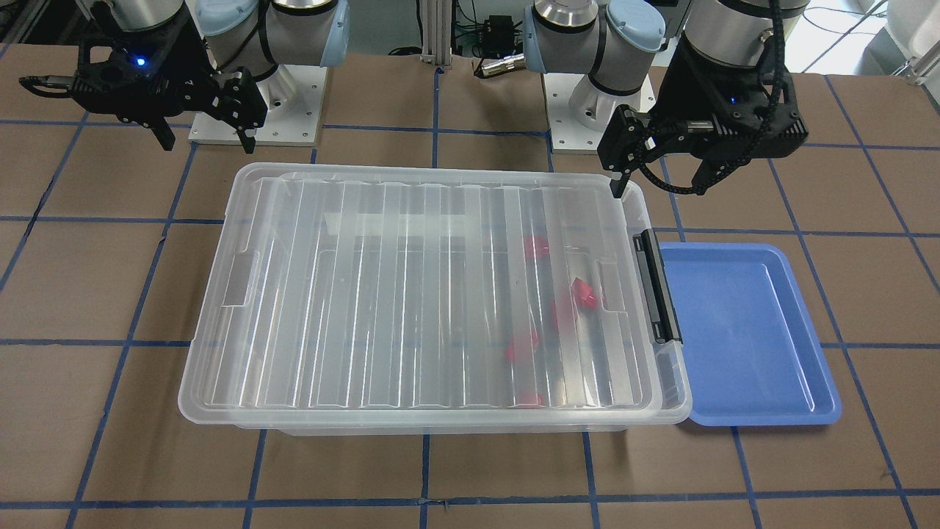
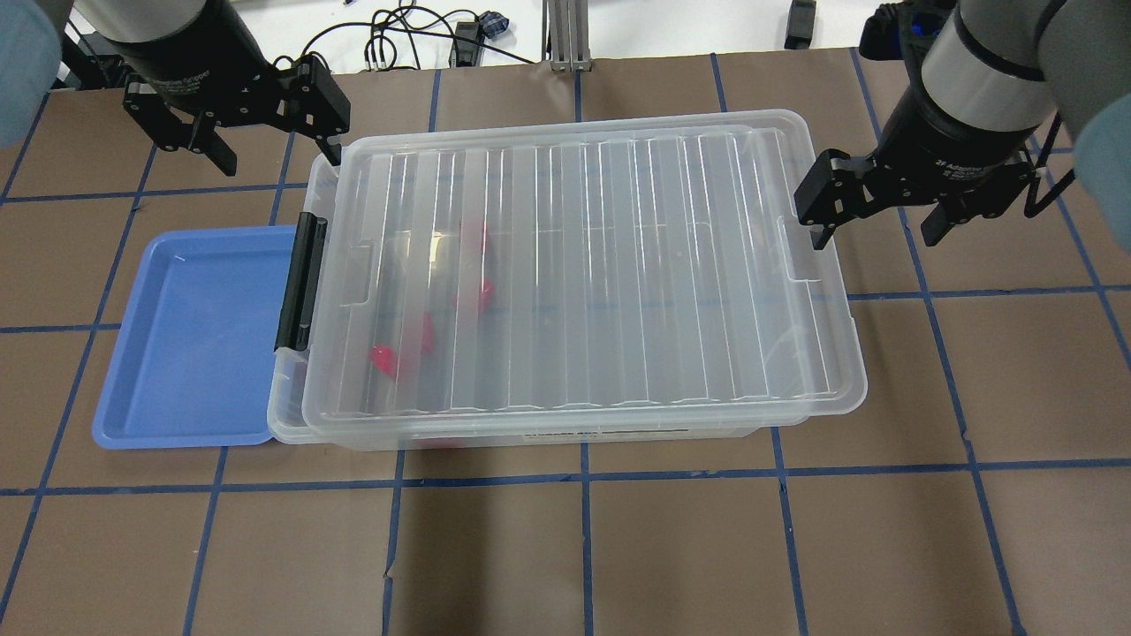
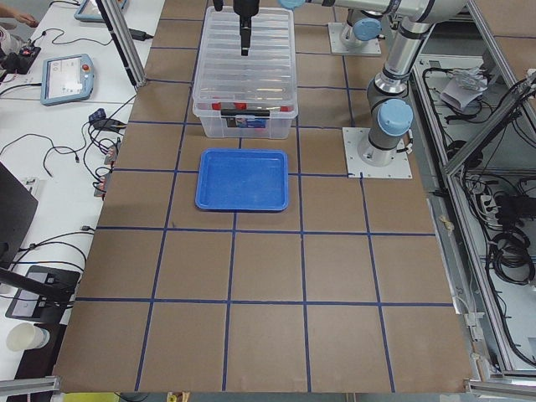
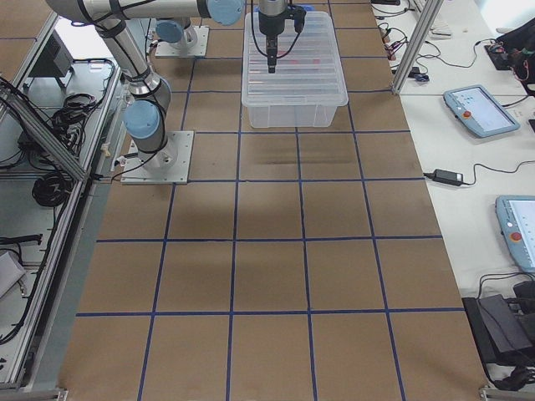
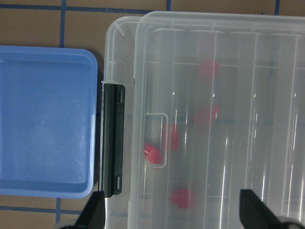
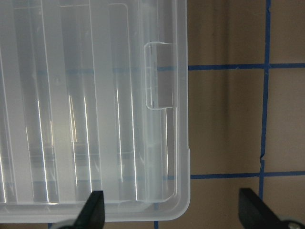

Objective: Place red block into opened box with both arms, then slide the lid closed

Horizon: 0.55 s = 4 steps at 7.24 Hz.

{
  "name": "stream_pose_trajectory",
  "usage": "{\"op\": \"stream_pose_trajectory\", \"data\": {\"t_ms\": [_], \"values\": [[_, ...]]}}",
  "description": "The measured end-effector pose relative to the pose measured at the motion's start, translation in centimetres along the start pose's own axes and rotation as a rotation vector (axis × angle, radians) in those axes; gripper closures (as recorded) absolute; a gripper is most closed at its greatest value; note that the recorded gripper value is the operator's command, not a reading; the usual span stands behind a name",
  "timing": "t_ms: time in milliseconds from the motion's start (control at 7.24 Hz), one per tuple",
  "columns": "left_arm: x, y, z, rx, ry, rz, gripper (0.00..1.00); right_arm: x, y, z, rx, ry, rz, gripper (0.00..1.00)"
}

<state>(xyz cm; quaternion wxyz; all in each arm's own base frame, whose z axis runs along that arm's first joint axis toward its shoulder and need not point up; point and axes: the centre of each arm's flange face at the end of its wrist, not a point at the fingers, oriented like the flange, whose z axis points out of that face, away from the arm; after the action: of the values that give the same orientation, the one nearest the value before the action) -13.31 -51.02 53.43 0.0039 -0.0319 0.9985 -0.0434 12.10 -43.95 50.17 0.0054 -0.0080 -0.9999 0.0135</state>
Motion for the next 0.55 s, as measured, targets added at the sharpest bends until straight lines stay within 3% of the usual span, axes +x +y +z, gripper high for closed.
{"op": "stream_pose_trajectory", "data": {"t_ms": [552], "values": [[-0.02, 0.09, -0.06, 0.001, -0.001, 0.0, 0.0, -0.02, -0.09, -0.43, 0.008, -0.001, 0.0, 0.0]]}}
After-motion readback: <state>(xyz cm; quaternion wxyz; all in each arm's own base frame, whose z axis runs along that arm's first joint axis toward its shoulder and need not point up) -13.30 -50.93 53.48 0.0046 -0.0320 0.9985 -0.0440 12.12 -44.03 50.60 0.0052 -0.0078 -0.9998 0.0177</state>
